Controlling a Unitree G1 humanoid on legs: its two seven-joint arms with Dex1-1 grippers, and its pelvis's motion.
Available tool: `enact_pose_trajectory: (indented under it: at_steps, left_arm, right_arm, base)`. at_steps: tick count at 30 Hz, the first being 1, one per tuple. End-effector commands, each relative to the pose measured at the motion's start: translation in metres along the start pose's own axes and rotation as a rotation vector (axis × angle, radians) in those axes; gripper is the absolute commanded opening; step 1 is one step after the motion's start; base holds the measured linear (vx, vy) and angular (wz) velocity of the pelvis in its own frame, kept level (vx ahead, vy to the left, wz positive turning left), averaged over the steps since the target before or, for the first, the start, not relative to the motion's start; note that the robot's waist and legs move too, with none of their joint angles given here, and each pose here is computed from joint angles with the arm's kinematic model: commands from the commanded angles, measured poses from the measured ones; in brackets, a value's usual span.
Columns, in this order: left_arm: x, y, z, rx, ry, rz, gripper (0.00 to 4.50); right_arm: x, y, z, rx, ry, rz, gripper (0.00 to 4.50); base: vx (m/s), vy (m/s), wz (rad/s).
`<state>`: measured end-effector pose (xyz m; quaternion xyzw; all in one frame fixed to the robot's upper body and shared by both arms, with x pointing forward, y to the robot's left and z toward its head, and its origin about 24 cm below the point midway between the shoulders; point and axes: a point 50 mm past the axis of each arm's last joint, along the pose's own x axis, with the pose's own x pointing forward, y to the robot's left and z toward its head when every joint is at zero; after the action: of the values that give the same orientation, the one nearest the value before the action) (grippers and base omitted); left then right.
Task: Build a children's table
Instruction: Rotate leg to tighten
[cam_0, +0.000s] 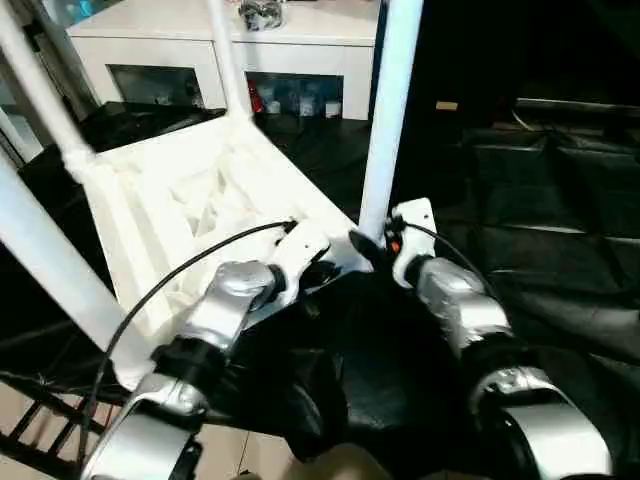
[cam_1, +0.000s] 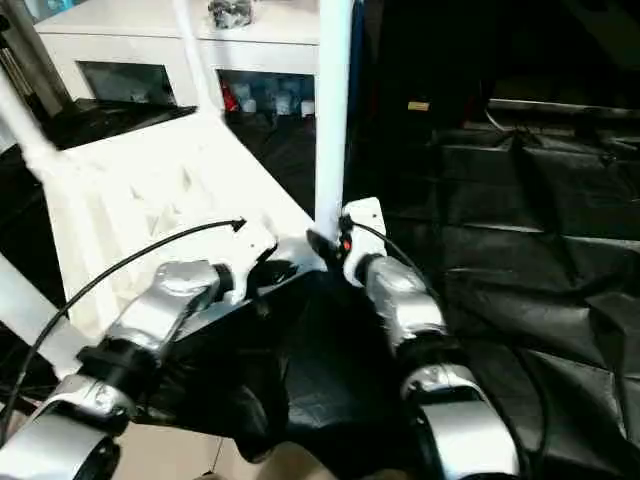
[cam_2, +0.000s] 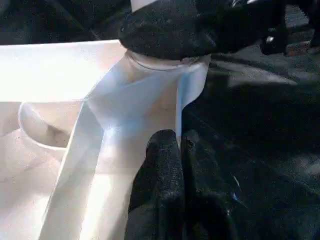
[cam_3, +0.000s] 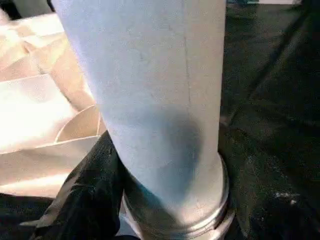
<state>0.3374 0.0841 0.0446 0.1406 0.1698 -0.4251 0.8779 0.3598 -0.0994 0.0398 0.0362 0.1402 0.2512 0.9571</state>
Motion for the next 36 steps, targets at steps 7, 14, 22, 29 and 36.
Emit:
enact_pose_trajectory:
  at_steps: [7, 14, 22, 29, 36]
  left_arm:
    - [0.004, -0.013, 0.024, 0.052, -0.129, -0.13, 0.0]
    - [-0.011, -0.008, 0.014, 0.07, -0.117, -0.201, 0.0]
    - [-0.035, -0.007, 0.004, 0.109, -0.095, -0.373, 0.0]
    - [-0.054, -0.006, -0.008, 0.114, -0.047, -0.484, 0.0]
    - [-0.059, -0.005, -0.011, 0.106, -0.036, -0.501, 0.0]
  right_arm:
    - [0.006, 0.023, -0.008, -0.027, 0.041, 0.177, 3.45]
    - [-0.011, 0.004, 0.006, -0.139, 0.028, 0.366, 3.87]
    - [-0.039, -0.012, 0.004, -0.232, 0.1, 0.612, 3.87]
    - [-0.051, -0.016, 0.004, -0.226, 0.122, 0.727, 3.54]
    - [-0.054, -0.014, 0.002, -0.225, 0.138, 0.759, 3.07]
  base:
    - [0.0, 0.0, 0.0]
    - [0.0, 0.0, 0.0]
    - [0.0, 0.0, 0.0]
    - [0.0, 0.0, 0.0]
    - [0.0, 0.0, 0.0]
